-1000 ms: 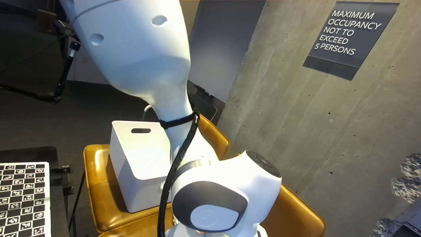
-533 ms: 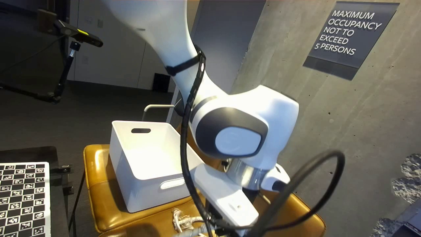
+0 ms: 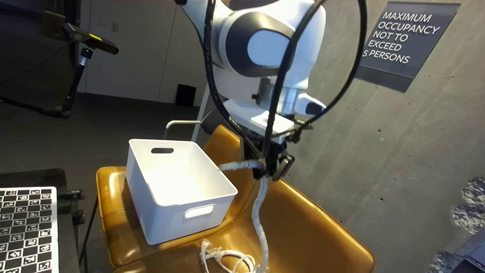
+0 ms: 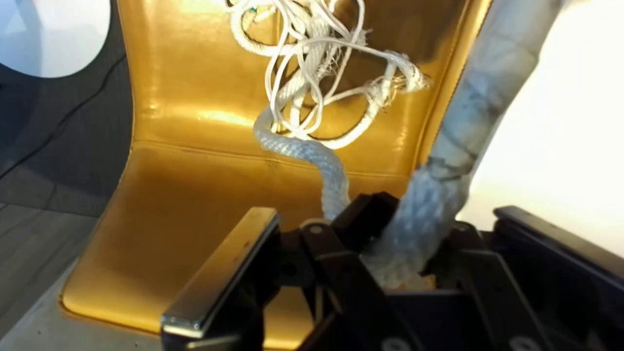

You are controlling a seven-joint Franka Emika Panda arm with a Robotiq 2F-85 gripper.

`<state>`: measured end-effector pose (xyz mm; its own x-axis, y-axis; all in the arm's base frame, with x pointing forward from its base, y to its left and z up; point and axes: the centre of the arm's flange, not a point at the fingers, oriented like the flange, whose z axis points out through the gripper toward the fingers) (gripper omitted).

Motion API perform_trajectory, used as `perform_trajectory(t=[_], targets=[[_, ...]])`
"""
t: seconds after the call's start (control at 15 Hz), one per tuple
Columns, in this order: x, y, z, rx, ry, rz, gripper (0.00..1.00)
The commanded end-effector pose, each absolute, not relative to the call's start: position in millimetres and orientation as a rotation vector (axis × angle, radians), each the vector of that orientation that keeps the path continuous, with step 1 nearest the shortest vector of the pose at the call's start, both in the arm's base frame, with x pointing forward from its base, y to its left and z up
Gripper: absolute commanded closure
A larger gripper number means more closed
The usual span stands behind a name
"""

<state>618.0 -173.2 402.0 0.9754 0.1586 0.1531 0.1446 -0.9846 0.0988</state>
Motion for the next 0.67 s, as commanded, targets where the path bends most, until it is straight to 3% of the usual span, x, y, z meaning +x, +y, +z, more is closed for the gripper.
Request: perform_trajectory(t=[0.0, 0.6], targets=[[602.9, -113.8, 454.5, 3.031, 0.305, 0.301, 0.98], [600.7, 10.7, 495.3, 3.006, 0.504, 0.386, 0.98]])
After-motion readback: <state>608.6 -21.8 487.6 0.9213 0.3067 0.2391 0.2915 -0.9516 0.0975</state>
